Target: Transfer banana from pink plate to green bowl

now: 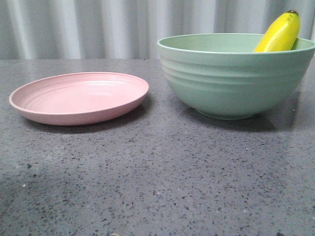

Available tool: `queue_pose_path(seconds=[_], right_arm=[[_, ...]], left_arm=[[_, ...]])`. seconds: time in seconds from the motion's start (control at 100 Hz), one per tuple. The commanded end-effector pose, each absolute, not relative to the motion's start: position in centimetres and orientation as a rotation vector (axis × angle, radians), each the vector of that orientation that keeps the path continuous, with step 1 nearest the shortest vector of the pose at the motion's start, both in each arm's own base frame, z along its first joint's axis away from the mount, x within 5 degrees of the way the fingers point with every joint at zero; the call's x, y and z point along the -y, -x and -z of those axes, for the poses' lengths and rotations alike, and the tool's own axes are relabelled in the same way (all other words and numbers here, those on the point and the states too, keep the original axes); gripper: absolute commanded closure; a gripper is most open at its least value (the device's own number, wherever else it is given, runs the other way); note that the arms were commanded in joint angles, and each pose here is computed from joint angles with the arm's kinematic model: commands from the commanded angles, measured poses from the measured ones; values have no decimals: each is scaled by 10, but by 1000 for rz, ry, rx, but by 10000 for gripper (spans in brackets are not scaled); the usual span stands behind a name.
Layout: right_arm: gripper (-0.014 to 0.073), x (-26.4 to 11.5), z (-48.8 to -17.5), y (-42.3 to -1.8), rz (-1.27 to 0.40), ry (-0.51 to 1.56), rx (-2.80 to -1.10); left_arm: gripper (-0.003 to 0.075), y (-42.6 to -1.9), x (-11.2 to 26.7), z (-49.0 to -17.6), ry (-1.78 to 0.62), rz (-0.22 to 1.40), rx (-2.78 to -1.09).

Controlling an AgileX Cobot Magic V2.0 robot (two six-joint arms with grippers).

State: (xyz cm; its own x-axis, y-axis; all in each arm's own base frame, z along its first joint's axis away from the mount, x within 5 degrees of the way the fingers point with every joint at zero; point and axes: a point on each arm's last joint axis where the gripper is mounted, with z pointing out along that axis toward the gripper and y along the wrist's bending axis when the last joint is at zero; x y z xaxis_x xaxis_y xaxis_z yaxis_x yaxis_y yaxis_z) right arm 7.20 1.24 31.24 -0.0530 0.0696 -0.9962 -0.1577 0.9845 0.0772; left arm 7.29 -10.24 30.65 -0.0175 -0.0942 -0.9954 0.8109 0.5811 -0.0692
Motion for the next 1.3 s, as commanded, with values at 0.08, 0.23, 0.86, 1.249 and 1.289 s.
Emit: queue_pose_path(seconds=[0.08, 0.23, 0.86, 1.249, 1.289], right_arm=[[662, -9, -316, -55, -159, 69, -1457], [662, -8, -310, -49, -156, 71, -1435], [663, -8, -305, -50, -157, 78, -1490], [663, -8, -305, -50, -157, 78, -1490], [663, -8, -305, -50, -157, 78, -1490]], left_arm=[[741, -72, 96, -311, -568, 831, -1270], [741, -72, 94, -302, -542, 830, -1235], [741, -72, 94, -300, -548, 827, -1246], [741, -75, 90, -289, -523, 792, -1264], [741, -77, 88, -286, -510, 769, -1276]])
